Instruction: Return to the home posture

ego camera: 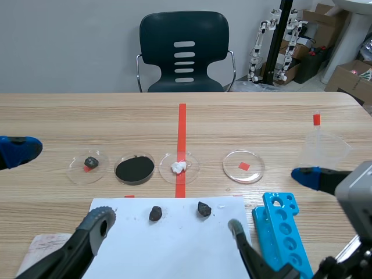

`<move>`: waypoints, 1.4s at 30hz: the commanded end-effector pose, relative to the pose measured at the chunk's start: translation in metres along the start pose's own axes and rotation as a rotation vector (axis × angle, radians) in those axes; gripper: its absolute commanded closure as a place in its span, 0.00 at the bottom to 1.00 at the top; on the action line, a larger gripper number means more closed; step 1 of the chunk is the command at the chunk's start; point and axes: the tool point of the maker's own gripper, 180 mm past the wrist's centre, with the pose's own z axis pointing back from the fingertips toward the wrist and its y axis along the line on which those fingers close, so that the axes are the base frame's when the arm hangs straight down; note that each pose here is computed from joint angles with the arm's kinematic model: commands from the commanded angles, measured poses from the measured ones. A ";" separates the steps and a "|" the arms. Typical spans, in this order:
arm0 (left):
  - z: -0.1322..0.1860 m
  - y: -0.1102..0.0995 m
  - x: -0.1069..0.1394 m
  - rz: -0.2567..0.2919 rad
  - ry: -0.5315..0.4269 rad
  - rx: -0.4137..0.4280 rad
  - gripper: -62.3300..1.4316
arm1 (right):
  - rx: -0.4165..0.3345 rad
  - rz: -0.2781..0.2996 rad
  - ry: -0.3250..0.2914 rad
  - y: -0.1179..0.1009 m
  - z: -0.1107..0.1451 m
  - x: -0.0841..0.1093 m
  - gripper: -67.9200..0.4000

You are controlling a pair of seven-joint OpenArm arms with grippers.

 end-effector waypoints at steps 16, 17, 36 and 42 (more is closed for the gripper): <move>-0.014 0.016 0.004 -0.152 0.049 -0.023 0.00 | 0.029 0.012 0.001 0.010 0.005 0.000 0.00; -0.015 0.016 0.004 -0.154 0.045 -0.027 0.00 | 0.029 0.012 0.001 0.010 0.005 0.000 0.00; -0.015 0.011 -0.008 -0.121 0.084 -0.055 0.00 | 0.029 0.012 -0.007 0.010 0.005 0.002 0.00; -0.017 0.007 -0.008 -0.110 0.080 -0.063 0.00 | 0.033 0.020 -0.003 0.011 0.005 0.001 0.00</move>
